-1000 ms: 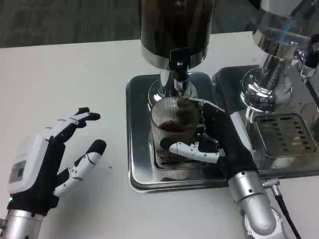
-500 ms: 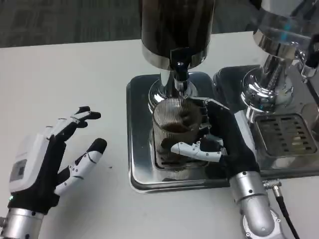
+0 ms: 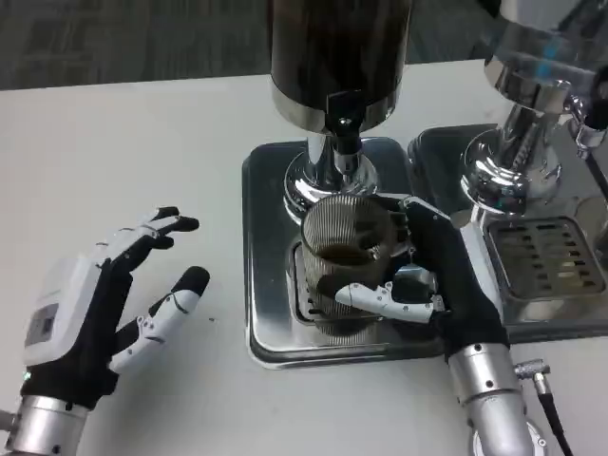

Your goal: Grasp the cup under the faucet to collect the drink, then remove the cup.

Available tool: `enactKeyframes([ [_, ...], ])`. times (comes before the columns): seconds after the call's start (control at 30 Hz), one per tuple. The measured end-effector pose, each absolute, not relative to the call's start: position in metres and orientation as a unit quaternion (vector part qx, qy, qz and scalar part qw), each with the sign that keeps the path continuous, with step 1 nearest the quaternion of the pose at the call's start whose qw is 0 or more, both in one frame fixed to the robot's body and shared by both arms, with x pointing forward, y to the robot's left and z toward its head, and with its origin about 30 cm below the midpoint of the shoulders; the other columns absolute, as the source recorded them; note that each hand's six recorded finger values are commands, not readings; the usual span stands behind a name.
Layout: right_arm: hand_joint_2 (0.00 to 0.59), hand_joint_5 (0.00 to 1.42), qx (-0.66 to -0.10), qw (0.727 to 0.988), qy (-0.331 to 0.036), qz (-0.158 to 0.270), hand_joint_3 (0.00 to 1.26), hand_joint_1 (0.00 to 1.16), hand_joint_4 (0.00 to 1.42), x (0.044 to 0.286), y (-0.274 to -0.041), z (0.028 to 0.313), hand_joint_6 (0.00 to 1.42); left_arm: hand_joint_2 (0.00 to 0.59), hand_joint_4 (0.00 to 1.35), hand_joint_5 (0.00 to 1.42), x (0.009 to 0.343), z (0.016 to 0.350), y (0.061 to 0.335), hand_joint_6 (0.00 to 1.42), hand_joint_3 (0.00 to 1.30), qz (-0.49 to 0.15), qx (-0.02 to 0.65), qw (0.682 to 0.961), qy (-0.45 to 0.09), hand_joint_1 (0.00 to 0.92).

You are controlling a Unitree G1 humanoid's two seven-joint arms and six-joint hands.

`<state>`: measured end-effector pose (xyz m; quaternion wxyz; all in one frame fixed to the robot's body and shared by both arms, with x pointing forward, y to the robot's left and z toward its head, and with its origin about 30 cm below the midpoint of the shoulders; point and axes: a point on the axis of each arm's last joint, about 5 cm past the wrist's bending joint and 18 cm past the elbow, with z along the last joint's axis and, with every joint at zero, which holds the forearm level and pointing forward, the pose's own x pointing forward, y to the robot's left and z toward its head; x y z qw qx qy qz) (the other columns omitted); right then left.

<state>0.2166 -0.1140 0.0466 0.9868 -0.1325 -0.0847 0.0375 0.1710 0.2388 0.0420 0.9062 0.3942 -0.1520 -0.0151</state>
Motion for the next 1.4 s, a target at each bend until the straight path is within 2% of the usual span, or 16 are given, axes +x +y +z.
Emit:
enactKeyframes([
  [0.17, 0.175, 0.63, -0.138, 0.986, -0.090, 0.025, 0.53, 1.06, 0.56, 0.213, -0.116, 0.048, 0.87, 0.230, 0.19, 0.34, 0.172, 0.043, 0.238, 0.19, 0.36, -0.018, 0.396, 0.905, -0.156, 0.000],
  [0.3, 0.164, 0.65, -0.156, 0.981, -0.111, 0.023, 0.55, 1.08, 0.59, 0.210, -0.120, 0.053, 0.89, 0.227, 0.18, 0.34, 0.173, 0.043, 0.237, 0.19, 0.36, -0.016, 0.401, 0.901, -0.162, 0.000],
  [0.6, 0.164, 0.67, -0.163, 0.981, -0.103, 0.019, 0.56, 1.08, 0.60, 0.202, -0.124, 0.051, 0.92, 0.216, 0.09, 0.25, 0.173, 0.042, 0.235, 0.14, 0.28, -0.033, 0.429, 0.888, -0.161, 0.000],
  [1.03, 0.154, 0.71, -0.161, 0.978, -0.129, 0.026, 0.57, 1.09, 0.64, 0.193, -0.126, 0.062, 1.00, 0.204, 0.05, 0.22, 0.174, 0.046, 0.239, 0.12, 0.25, -0.045, 0.440, 0.882, -0.163, 0.000],
  [1.23, 0.153, 0.72, -0.154, 0.980, -0.125, 0.030, 0.57, 1.08, 0.64, 0.185, -0.129, 0.063, 1.00, 0.200, 0.00, 0.14, 0.170, 0.046, 0.240, 0.06, 0.17, -0.056, 0.445, 0.880, -0.158, 0.000],
  [1.4, 0.162, 0.73, -0.147, 0.981, -0.122, 0.040, 0.57, 1.08, 0.64, 0.175, -0.131, 0.067, 1.02, 0.188, 0.00, 0.03, 0.167, 0.052, 0.246, 0.00, 0.01, -0.084, 0.468, 0.867, -0.151, 0.000],
])
